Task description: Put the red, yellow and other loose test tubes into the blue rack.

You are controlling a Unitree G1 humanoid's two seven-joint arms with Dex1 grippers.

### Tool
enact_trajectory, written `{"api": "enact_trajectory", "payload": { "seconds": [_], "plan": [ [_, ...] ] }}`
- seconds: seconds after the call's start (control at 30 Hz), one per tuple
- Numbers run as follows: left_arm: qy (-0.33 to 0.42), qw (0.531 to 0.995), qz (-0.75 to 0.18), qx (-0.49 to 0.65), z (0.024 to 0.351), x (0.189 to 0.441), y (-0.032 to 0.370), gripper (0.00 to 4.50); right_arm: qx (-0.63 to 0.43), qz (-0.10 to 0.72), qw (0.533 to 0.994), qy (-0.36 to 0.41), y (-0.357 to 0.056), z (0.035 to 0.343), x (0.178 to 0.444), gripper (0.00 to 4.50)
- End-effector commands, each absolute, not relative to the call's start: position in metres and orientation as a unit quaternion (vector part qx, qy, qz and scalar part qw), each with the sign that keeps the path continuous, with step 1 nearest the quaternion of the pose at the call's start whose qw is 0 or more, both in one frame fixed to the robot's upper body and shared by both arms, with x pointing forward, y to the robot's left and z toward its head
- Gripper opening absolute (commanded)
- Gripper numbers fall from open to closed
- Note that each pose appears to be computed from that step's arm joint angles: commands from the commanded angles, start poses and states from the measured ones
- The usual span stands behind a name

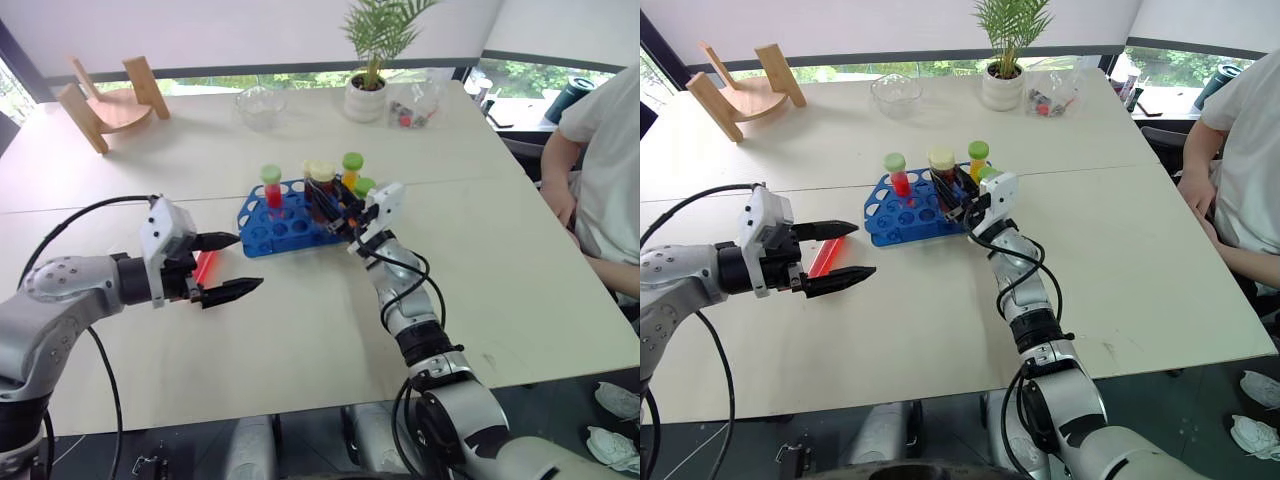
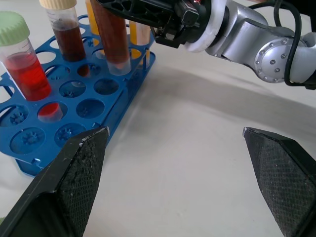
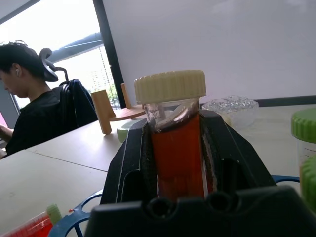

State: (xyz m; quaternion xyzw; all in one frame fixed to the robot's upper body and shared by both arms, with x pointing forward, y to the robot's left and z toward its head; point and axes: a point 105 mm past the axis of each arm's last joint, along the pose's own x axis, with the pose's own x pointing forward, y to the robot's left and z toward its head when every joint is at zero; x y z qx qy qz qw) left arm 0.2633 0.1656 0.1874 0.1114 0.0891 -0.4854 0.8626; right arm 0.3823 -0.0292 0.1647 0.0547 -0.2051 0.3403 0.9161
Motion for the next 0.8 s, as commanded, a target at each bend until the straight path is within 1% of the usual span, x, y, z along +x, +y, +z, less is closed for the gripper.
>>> {"api": "enact_trajectory", "payload": {
  "seconds": [0.03,0.2,0.27,0.33,0.43,0.47,0.5,0.53,0.6,0.63,0.7,0.8],
  "plan": [
    [0.068,0.862,-0.488,0.120,0.196,0.261,0.163,4.50,0.053,0.334,0.913,-0.226,-0.030,0.173,0.381,0.87],
    [0.066,0.863,-0.487,0.118,0.194,0.263,0.162,4.50,0.048,0.341,0.917,-0.201,-0.029,0.161,0.381,0.87],
    [0.068,0.864,-0.485,0.116,0.192,0.263,0.162,4.50,0.051,0.344,0.918,-0.189,-0.029,0.155,0.381,1.94],
    [0.069,0.868,-0.478,0.112,0.190,0.265,0.163,4.50,0.047,0.351,0.916,-0.188,-0.029,0.154,0.378,2.70],
    [0.079,0.876,-0.463,0.112,0.188,0.268,0.165,4.50,0.025,0.350,0.919,-0.179,-0.036,0.154,0.375,4.18],
    [0.081,0.877,-0.460,0.115,0.188,0.268,0.165,4.50,0.018,0.351,0.920,-0.176,-0.037,0.154,0.374,4.45],
    [0.081,0.880,-0.453,0.119,0.188,0.271,0.165,4.50,0.005,0.352,0.921,-0.168,-0.041,0.152,0.372,4.45],
    [0.084,0.895,-0.419,0.128,0.190,0.281,0.169,4.50,-0.005,0.361,0.919,-0.155,-0.052,0.152,0.363,4.45],
    [0.120,0.916,-0.357,0.139,0.191,0.300,0.180,4.50,-0.041,0.396,0.910,-0.115,-0.079,0.151,0.334,4.45],
    [0.141,0.921,-0.336,0.140,0.192,0.306,0.185,4.50,-0.058,0.426,0.898,-0.092,-0.087,0.153,0.318,4.45],
    [0.174,0.924,-0.308,0.147,0.194,0.312,0.196,4.50,-0.092,0.490,0.864,-0.069,-0.091,0.162,0.290,4.45],
    [0.220,0.930,-0.259,0.143,0.194,0.322,0.213,4.50,-0.151,0.571,0.806,-0.040,-0.094,0.174,0.265,4.45]
  ]
}}
